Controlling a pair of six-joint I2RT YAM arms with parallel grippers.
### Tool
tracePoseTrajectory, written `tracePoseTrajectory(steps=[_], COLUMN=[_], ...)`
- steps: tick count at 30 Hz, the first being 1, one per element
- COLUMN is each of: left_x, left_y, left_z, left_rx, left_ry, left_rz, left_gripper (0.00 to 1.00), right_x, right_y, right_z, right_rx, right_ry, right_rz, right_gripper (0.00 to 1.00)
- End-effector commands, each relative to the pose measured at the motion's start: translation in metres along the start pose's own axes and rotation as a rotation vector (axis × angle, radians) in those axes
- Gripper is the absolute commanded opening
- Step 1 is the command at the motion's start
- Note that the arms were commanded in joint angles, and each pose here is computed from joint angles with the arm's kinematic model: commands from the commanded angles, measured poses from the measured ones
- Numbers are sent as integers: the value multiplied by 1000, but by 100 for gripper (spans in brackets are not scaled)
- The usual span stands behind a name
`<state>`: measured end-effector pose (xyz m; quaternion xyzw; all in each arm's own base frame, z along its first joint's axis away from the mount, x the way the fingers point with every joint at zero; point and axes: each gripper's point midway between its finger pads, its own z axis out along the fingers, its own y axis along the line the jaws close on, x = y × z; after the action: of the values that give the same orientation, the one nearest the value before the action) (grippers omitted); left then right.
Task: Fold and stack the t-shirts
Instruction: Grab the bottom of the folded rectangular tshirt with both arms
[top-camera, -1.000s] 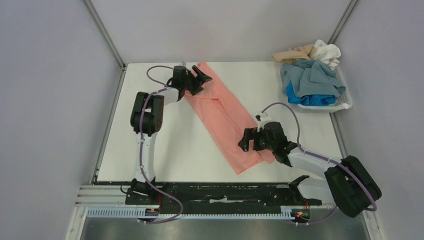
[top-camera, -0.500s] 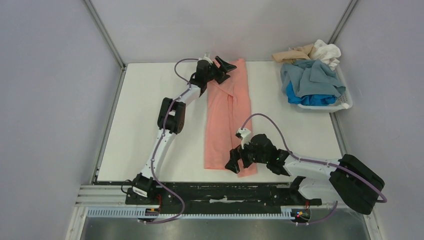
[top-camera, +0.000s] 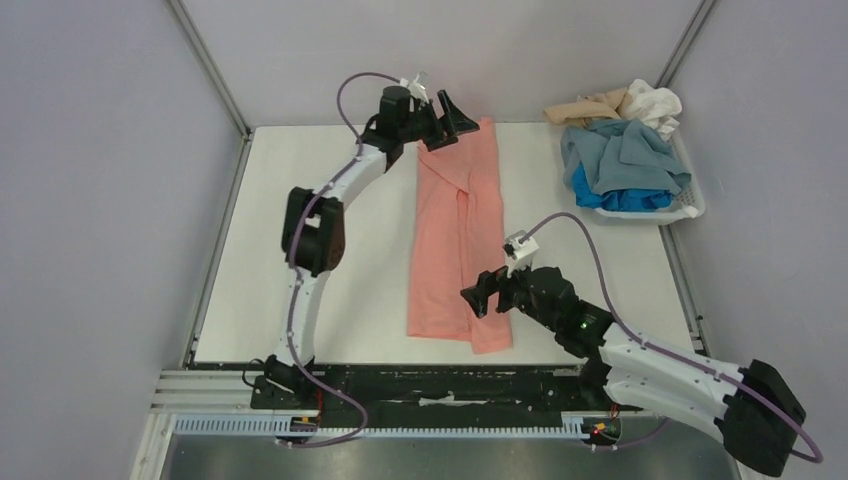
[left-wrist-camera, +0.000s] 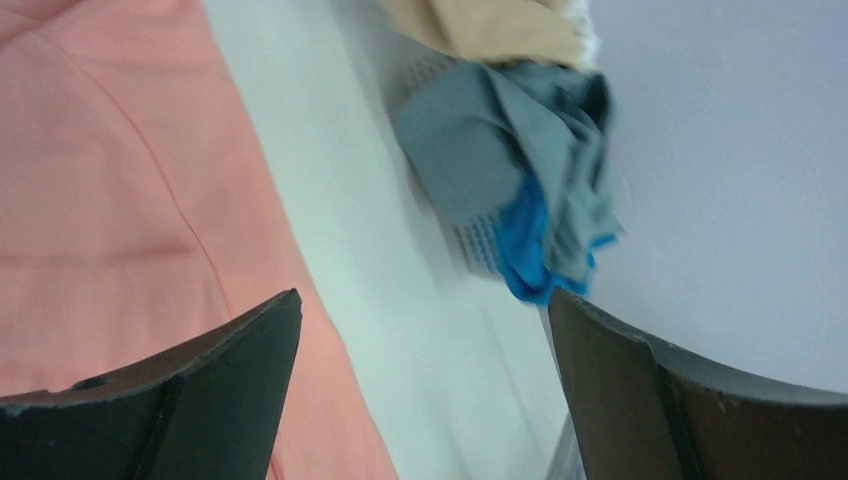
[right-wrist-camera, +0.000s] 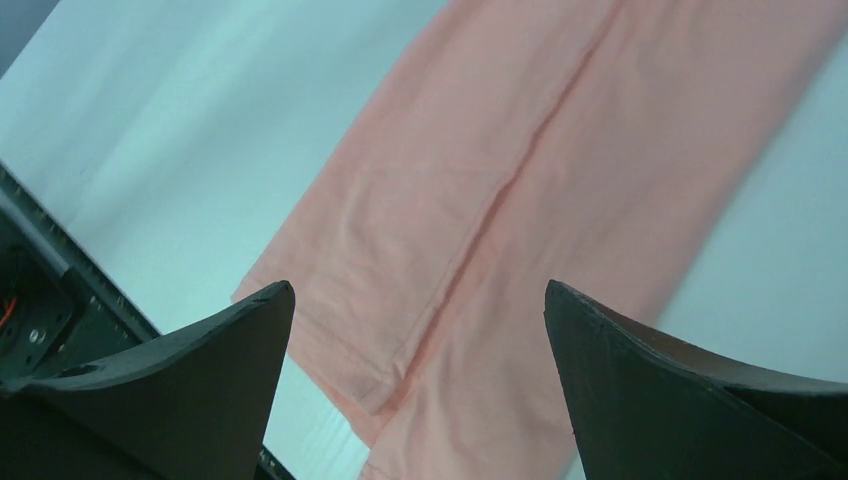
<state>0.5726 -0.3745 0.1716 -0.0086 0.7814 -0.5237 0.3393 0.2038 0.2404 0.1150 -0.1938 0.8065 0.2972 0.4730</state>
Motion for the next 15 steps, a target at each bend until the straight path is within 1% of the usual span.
tracePoseTrajectory(steps=[1, 4, 6, 8, 10, 13, 15], left_x=[-24, 14, 51, 91, 130, 195, 231], left_y=[-152, -127, -114, -106, -92, -65, -49], left_z=[-136, -189, -227, -256, -276, -301, -312], left_rx=[80, -92, -154, -161, -174, -198, -225], left_ry=[-53, -70, -70, -53, -31, 57, 101], left_rz=[343, 314, 265, 259, 208, 69, -4], left_gripper=[100, 100, 100, 100, 100, 100, 100], right_x=[9, 14, 19, 24, 35, 56, 68], right_y=[-55, -60, -61, -64, -65, -63, -60], right_z=[-27, -37, -44, -48, -51, -53, -55], right_rx=[284, 293, 290, 306, 314, 308, 296], right_ry=[-85, -107, -91, -64, -22, 63, 130], right_rz=[109, 118, 107, 103, 109, 139, 150], right_gripper=[98, 98, 98, 98, 98, 98, 98])
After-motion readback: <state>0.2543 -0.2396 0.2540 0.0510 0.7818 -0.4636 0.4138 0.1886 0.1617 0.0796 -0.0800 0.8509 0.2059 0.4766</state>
